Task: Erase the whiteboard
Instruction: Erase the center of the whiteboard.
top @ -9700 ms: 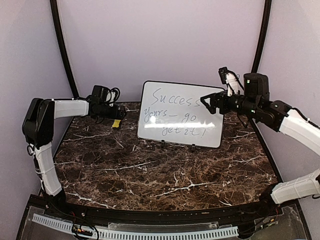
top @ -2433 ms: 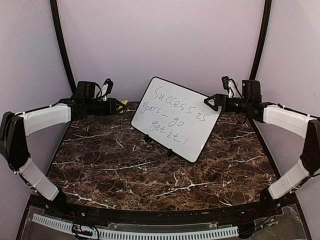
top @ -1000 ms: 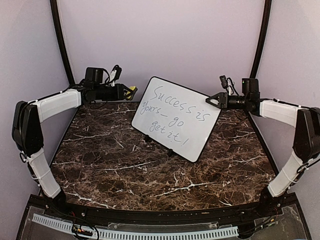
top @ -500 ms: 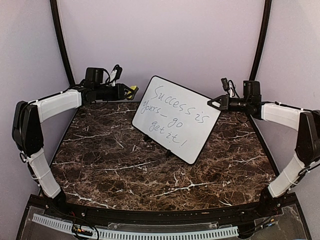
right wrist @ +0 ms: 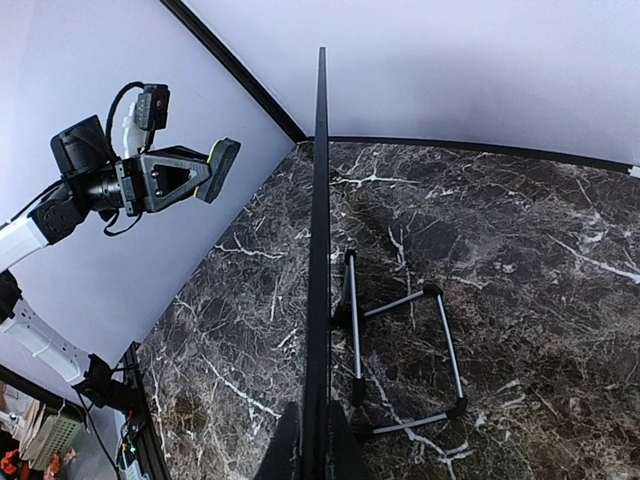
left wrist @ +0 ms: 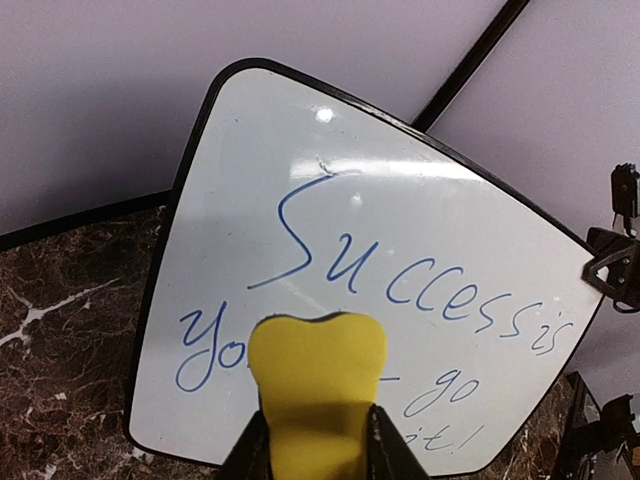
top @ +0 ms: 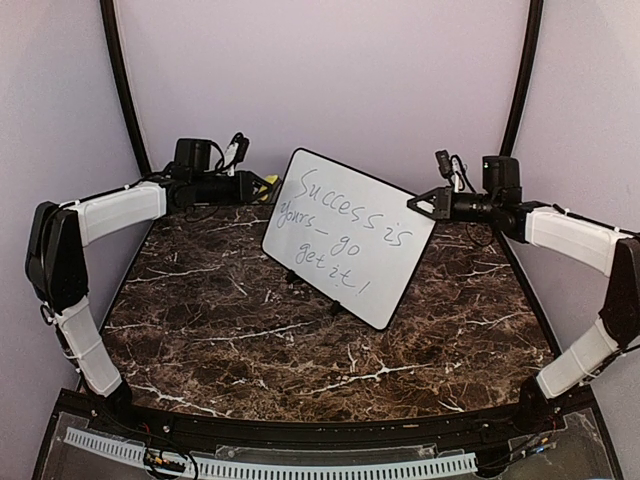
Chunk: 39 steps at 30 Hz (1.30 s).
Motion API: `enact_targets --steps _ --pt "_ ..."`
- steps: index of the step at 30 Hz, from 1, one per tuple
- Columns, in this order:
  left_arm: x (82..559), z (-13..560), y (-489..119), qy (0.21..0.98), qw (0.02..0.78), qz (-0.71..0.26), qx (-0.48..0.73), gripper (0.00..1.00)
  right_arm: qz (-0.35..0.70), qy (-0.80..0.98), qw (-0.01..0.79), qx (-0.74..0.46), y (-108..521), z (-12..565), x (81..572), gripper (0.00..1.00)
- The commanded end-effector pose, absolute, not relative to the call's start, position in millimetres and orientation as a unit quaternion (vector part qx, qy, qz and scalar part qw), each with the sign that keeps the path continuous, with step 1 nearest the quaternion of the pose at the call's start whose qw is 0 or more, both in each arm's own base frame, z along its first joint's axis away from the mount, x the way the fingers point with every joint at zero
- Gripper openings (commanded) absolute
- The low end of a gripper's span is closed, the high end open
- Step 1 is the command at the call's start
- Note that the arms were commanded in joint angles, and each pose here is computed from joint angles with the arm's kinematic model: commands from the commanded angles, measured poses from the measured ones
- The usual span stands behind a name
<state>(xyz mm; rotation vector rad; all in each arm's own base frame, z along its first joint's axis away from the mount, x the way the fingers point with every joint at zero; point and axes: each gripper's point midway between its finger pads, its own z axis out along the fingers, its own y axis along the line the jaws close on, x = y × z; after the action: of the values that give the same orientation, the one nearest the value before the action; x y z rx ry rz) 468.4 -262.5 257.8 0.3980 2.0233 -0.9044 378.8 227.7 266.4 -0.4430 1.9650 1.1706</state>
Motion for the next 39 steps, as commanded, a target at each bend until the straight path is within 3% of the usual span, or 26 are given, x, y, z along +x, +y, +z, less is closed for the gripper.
enact_targets --steps 1,11,23,39 --pt "465.1 254.9 -269.6 0.797 0.443 -0.367 0.185 0.29 0.476 0.752 0.403 -0.214 243.0 285.3 355.0 0.0" --pt "494.0 280.9 -285.8 0.772 0.5 -0.317 0.232 0.29 0.461 0.76 0.412 -0.2 242.1 290.9 356.7 0.0" --pt "513.7 272.3 -307.3 0.781 0.504 -0.241 0.279 0.29 0.463 0.76 0.408 -0.203 245.6 291.4 352.8 0.0" --pt "501.5 262.9 -328.7 0.774 0.501 -0.234 0.308 0.29 0.465 0.757 0.396 -0.231 260.3 291.6 340.3 0.0"
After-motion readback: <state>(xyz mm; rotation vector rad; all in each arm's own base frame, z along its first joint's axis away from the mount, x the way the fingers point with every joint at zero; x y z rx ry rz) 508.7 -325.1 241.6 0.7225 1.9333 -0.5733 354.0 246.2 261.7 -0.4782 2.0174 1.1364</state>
